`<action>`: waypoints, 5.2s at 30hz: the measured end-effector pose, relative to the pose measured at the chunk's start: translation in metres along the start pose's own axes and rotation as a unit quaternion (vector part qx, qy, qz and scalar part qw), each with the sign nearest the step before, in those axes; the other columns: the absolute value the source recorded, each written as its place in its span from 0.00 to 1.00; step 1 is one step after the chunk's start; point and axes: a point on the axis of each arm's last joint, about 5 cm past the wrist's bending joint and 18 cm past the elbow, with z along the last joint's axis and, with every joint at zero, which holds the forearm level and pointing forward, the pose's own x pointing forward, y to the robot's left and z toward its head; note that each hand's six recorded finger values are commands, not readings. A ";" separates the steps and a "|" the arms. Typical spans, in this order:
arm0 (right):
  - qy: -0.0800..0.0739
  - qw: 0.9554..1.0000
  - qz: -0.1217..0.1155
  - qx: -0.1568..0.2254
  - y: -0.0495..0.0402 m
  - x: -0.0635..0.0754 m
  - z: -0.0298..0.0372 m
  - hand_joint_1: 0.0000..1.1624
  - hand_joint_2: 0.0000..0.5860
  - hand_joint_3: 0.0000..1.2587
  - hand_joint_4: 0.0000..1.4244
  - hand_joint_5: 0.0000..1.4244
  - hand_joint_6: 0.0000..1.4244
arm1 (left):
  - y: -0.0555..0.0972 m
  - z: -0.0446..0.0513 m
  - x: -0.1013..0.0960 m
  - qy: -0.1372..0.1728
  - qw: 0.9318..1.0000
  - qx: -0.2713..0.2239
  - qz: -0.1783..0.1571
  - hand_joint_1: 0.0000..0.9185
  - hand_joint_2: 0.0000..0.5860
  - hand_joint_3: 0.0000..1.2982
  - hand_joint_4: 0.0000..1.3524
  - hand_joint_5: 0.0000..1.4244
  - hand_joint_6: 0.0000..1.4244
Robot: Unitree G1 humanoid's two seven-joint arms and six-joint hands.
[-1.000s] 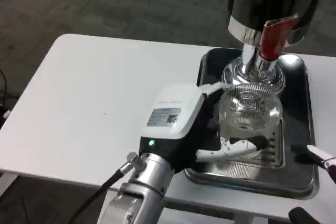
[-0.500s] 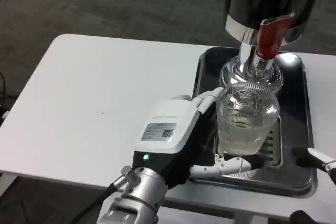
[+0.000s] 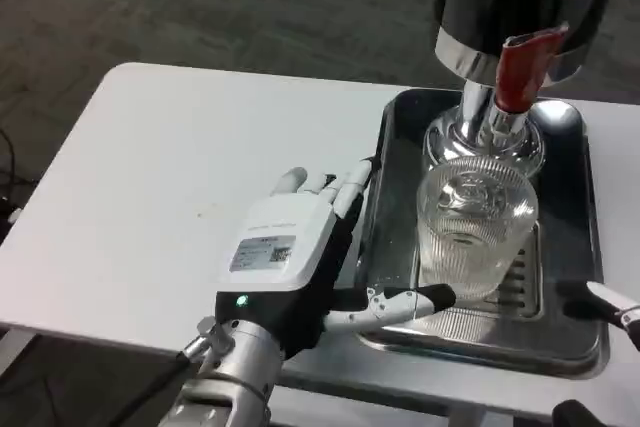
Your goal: Grasp the cup under the faucet to collect the drink, then remove the cup.
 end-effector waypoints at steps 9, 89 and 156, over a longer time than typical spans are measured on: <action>-0.005 1.000 0.002 0.002 0.0021 0.001 0.0015 0.35 0.61 0.14 0.15 0.13 0.10 | 0.012 0.0025 -0.005 -0.019 0.999 -0.010 0.030 0.11 0.01 0.01 0.00 0.03 0.00; -0.011 0.999 0.013 0.030 0.0180 0.013 0.0033 0.40 0.59 0.16 0.20 0.16 0.12 | 0.112 0.0056 0.060 -0.258 0.814 -0.518 -0.056 0.10 0.01 0.19 0.24 0.25 0.19; 0.009 0.998 -0.018 0.063 0.0189 0.010 -0.0038 0.47 0.56 0.15 0.20 0.19 0.15 | 0.131 0.0499 0.041 -0.316 0.889 -0.314 -0.103 0.00 0.04 0.26 0.27 0.24 0.15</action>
